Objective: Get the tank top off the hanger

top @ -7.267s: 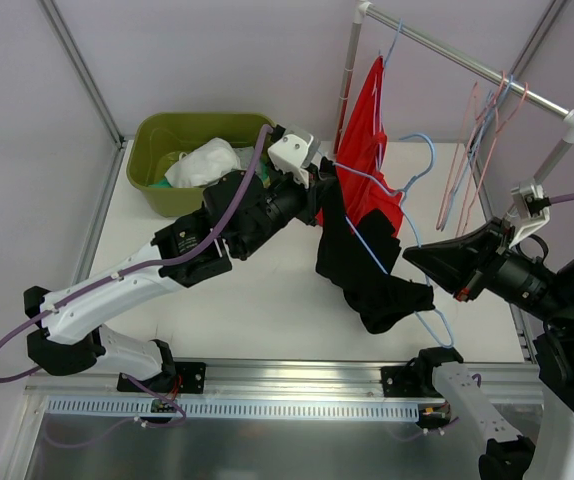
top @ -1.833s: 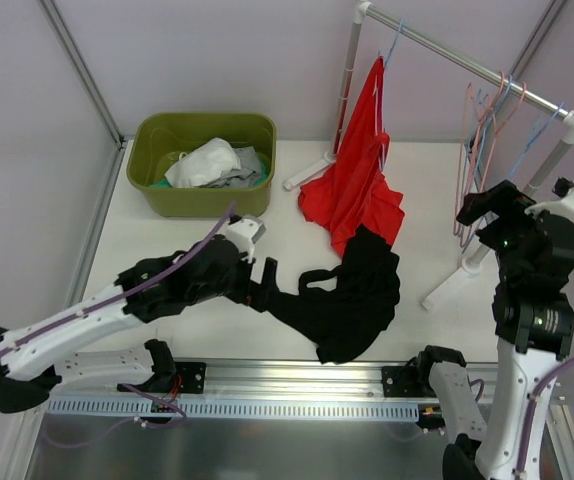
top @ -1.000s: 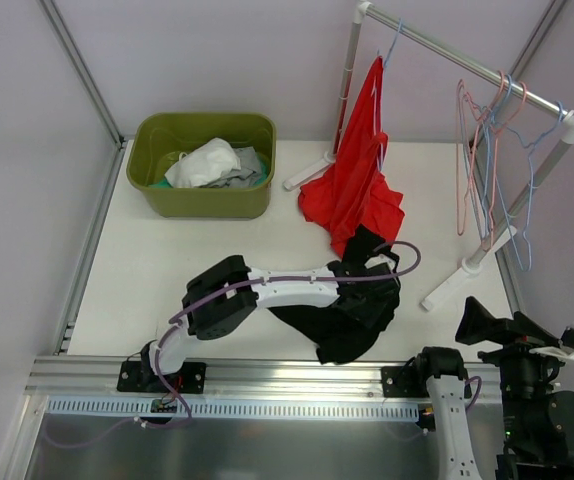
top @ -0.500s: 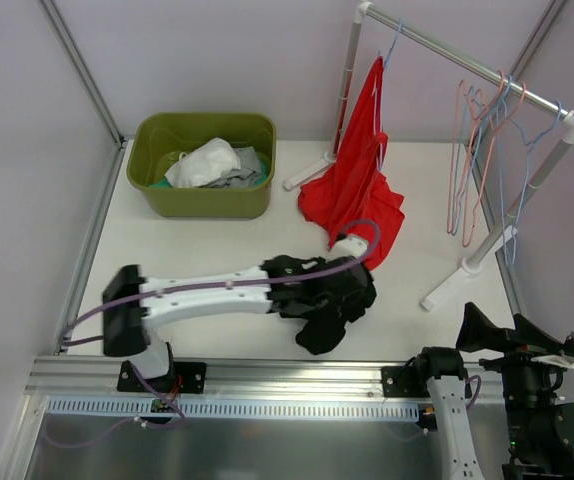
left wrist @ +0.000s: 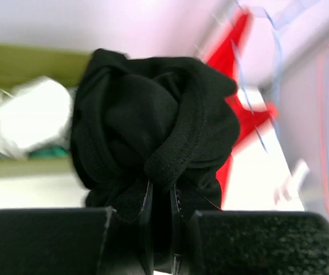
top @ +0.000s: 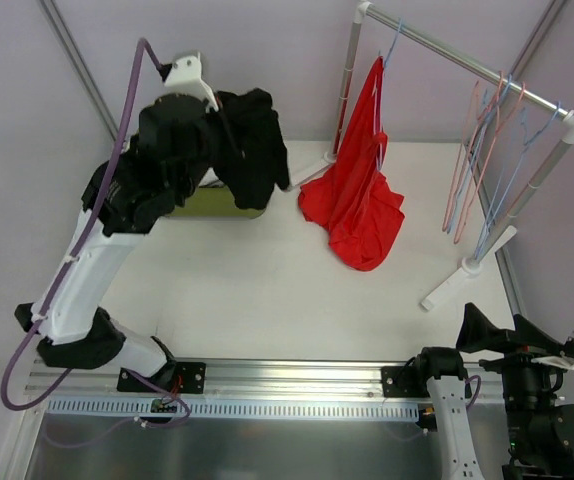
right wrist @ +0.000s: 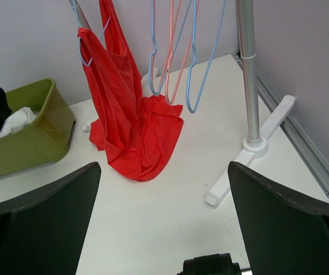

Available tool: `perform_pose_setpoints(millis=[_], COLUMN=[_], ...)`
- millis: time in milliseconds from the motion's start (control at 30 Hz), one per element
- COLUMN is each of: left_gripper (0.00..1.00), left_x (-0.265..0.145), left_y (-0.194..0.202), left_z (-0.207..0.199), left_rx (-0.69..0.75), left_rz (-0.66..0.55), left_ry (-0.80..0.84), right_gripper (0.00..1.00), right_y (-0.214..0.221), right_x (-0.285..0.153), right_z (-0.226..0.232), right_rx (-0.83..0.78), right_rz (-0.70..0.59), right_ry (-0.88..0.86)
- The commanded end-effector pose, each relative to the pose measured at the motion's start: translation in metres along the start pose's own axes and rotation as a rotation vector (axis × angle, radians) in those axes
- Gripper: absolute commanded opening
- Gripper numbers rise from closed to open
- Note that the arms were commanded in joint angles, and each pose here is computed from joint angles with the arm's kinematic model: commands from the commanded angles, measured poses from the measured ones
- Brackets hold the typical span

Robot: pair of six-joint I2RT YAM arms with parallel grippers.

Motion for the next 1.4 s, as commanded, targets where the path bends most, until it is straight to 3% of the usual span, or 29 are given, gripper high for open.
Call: perform_pose_setpoints(millis=[0,33,233,367,400,433,467,500,600,733,800,867,933,967,1067,1167,1233,1367], left_gripper=[0.00,0.00,0.00,0.00,0.06,0.59,0.94,0.99,0.99,0.99,0.98,0.99,0.99,0.99,0.99,0.99,0.99,0.99], left_x=[0.036,0.047,0.104,0.152,0.160,0.165,0.172,0.174,0.153,0.097,0.058,0.011,0.004,-0.022,-0.031,-0.046,-0.054,-0.073], left_y=[-0.018,-0.025,-0.038,-0.003,0.012,0.020,0.031,0.038,0.029,-0.020,-0.039,-0.049,-0.017,-0.013,0.069,0.127,0.151,0.205], left_z=[0.034,0.062,0.129,0.179,0.199,0.207,0.215,0.226,0.220,0.199,0.179,0.156,0.133,0.118,0.096,0.095,0.092,0.096], left_rx=[0.036,0.002,-0.060,-0.094,-0.114,-0.127,-0.138,-0.153,-0.169,-0.163,-0.171,-0.181,-0.199,-0.194,-0.192,-0.177,-0.153,-0.091], left_rz=[0.012,0.006,0.001,0.103,0.142,0.163,0.192,0.214,0.192,0.051,-0.015,-0.073,0.011,-0.006,0.173,0.251,0.283,0.320], left_ry=[-0.060,-0.127,-0.245,-0.341,-0.381,-0.392,-0.401,-0.403,-0.371,-0.295,-0.213,-0.121,0.000,0.057,0.129,0.100,0.115,0.130], right_gripper=[0.99,0.99,0.99,0.99,0.99,0.99,1.00,0.99,0.99,1.00,0.99,0.99,0.99,1.00,0.99,0.93,0.83,0.78], right_y=[-0.005,-0.005,0.001,0.006,0.008,0.008,0.009,0.013,0.016,0.007,0.005,-0.011,-0.023,-0.026,-0.041,-0.047,-0.045,-0.017], right_x=[-0.005,-0.004,-0.001,0.003,0.004,0.004,0.006,0.005,0.010,0.018,0.025,0.035,0.061,0.072,0.119,0.165,0.192,0.268], right_z=[0.004,0.004,0.006,0.006,0.009,0.011,0.012,0.020,0.035,0.086,0.118,0.146,0.159,0.162,0.170,0.177,0.179,0.188], right_rx=[0.000,0.000,-0.022,-0.030,-0.027,-0.025,-0.024,-0.024,-0.019,0.082,0.135,0.196,0.219,0.218,0.212,0.205,0.180,0.104], right_rz=[-0.018,-0.020,0.019,0.040,0.053,0.052,0.064,0.092,0.150,0.232,0.342,0.349,0.374,0.378,0.385,0.405,0.408,0.467], right_ry=[-0.032,-0.032,-0.066,-0.073,-0.089,-0.102,-0.107,-0.156,-0.223,-0.438,-0.578,-0.691,-0.697,-0.681,-0.612,-0.567,-0.532,-0.438])
Point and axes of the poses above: each gripper's point midway between its finger pads, its own x axis out along the fingers, its own z axis along the line the jaws close on, y = z × x, the point moved 2 cm from there along -x, back along the fingers, and after that the axes turned 15 degrees about x, right-handed, at the moved point
